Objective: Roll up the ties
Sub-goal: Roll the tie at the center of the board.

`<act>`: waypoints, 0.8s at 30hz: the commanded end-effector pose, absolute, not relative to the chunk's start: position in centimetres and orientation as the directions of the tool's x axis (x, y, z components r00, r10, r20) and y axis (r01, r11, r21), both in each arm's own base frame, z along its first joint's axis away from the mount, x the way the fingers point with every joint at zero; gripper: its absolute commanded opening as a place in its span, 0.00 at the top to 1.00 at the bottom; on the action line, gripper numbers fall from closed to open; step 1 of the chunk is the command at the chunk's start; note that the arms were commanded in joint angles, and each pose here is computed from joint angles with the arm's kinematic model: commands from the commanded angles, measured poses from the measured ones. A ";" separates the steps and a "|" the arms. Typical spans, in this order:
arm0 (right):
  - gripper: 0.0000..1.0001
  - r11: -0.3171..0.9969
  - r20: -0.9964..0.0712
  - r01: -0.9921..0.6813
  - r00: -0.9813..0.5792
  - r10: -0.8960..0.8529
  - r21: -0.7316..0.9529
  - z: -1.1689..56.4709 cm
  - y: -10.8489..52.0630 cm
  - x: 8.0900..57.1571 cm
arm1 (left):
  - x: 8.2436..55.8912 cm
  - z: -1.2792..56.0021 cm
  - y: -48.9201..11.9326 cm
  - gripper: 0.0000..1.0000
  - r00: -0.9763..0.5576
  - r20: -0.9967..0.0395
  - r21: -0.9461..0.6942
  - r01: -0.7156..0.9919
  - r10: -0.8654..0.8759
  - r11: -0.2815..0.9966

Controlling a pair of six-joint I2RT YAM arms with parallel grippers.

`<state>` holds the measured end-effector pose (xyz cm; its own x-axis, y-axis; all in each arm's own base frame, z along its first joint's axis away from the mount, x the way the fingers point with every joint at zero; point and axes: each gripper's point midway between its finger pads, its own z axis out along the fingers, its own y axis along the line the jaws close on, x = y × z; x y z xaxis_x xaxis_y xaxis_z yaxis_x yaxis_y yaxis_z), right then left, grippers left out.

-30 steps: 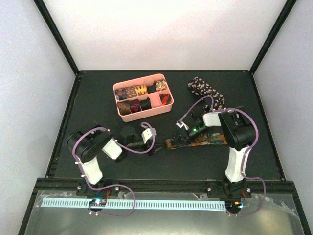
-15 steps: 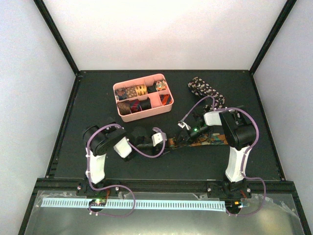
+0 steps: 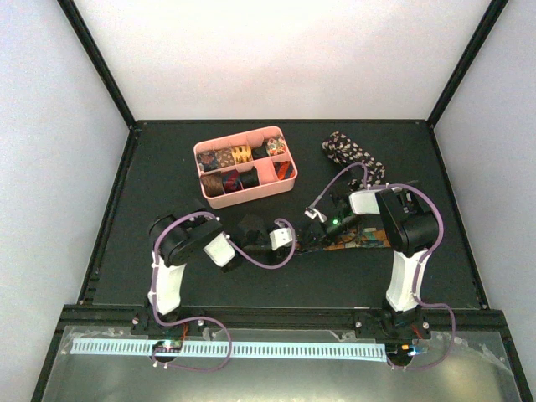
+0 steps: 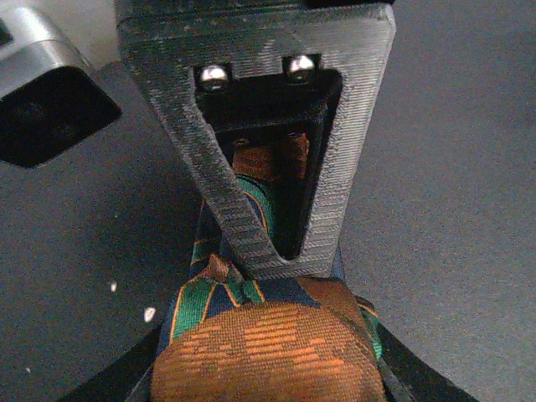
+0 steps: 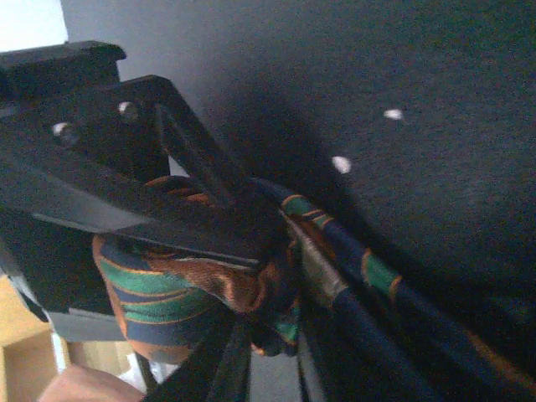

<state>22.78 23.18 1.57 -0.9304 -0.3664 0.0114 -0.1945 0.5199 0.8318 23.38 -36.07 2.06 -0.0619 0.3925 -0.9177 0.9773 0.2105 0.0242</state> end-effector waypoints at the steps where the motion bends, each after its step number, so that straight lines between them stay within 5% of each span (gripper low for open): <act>1: 0.76 0.631 0.020 -0.243 -0.925 -0.380 0.737 0.2 20.5 22.7 | 23.3 -0.8 -34.7 0.64 -0.109 -0.802 0.048 0.968 0.588 0.246; 5: 0.58 0.628 0.000 -0.234 -0.937 -0.350 0.742 2.1 19.4 23.6 | 23.1 -1.9 -34.0 0.66 -0.127 -0.741 0.053 0.968 0.659 0.246; 14: 0.39 0.533 -0.129 -0.302 -0.933 -0.337 0.791 7.2 20.8 24.6 | 22.5 -2.8 -33.7 0.67 -0.137 -0.674 0.036 0.975 0.726 0.218; 24: 0.59 0.533 -0.104 -0.318 -0.914 -0.392 0.784 4.9 23.8 24.2 | 22.3 -3.0 -33.8 0.66 -0.147 -0.670 0.021 0.976 0.727 0.217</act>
<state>24.13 22.88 6.06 -0.9162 -0.3840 -0.1148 -0.3201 0.5287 0.7861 24.09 -36.95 1.84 -0.0525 0.5886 -0.8068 0.9768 0.1981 0.0810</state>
